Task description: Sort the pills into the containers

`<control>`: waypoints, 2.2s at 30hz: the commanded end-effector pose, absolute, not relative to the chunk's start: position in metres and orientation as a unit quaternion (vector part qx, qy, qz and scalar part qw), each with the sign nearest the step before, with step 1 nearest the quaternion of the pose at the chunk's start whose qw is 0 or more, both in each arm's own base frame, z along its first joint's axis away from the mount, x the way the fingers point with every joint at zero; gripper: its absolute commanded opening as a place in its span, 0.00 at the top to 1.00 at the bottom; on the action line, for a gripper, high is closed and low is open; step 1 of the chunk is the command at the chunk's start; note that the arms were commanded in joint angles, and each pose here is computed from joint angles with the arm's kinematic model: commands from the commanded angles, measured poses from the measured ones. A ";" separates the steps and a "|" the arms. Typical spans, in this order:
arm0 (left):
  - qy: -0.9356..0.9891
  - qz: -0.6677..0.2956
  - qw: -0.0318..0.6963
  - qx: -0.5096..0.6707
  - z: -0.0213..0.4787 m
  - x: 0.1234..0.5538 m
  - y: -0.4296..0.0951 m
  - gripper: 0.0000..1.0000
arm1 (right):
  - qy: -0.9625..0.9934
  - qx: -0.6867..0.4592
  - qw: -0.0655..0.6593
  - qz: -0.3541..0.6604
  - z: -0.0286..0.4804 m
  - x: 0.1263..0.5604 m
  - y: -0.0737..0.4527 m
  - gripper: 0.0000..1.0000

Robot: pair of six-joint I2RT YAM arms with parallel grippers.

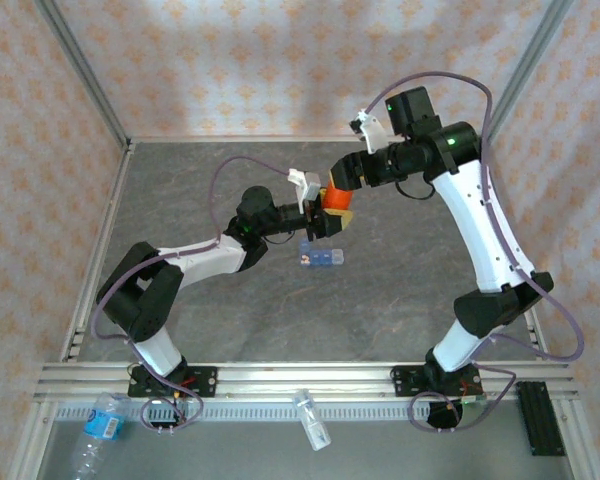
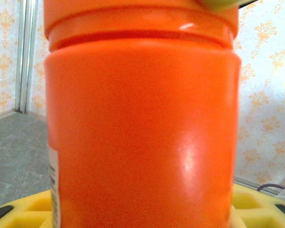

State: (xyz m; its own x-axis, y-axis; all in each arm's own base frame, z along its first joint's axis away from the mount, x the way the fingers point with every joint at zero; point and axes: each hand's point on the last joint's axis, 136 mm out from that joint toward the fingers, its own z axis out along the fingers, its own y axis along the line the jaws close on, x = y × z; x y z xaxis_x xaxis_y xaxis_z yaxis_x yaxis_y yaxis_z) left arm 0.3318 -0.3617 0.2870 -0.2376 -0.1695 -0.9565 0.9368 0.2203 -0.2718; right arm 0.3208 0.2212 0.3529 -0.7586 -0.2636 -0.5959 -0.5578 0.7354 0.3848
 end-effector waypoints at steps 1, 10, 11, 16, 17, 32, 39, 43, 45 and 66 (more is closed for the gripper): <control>0.551 -0.531 0.546 0.340 0.312 0.332 -0.359 1.00 | 0.899 -0.224 0.258 0.274 0.348 0.323 0.217 0.39; 0.561 -0.514 0.556 0.335 0.315 0.340 -0.359 1.00 | 0.903 -0.201 0.229 0.302 0.331 0.324 0.226 0.62; 0.564 -0.506 0.561 0.333 0.316 0.343 -0.358 1.00 | 0.906 -0.187 0.229 0.304 0.328 0.326 0.227 0.63; 0.581 -0.452 0.602 0.310 0.320 0.359 -0.347 1.00 | 0.927 -0.083 0.239 0.277 0.307 0.348 0.220 0.63; 0.583 -0.441 0.611 0.305 0.320 0.361 -0.345 1.00 | 0.930 -0.054 0.244 0.269 0.303 0.353 0.217 0.63; 0.614 -0.348 0.653 0.275 0.304 0.375 -0.331 1.00 | 0.920 0.037 0.280 0.271 0.305 0.373 0.236 0.55; 0.608 -0.368 0.645 0.281 0.303 0.370 -0.332 1.00 | 0.888 0.023 0.340 0.309 0.369 0.370 0.204 0.23; 0.586 -0.408 0.636 0.295 0.309 0.359 -0.333 1.00 | 0.871 -0.031 0.369 0.324 0.404 0.353 0.196 0.13; 0.570 -0.437 0.625 0.305 0.314 0.352 -0.335 1.00 | 0.869 -0.077 0.365 0.326 0.410 0.342 0.198 0.13; 0.551 -0.536 0.536 0.349 0.315 0.335 -0.354 1.00 | 0.881 -0.234 0.267 0.312 0.377 0.317 0.219 0.19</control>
State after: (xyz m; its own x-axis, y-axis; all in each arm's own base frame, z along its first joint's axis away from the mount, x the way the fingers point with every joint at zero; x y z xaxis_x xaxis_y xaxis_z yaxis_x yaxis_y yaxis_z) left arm 0.3382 -0.3527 0.2884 -0.2410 -0.1481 -0.9592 0.9352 0.2286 -0.2702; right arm 0.3258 0.2166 0.3691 -0.7695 -0.2172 -0.6006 -0.5415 0.7204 0.4333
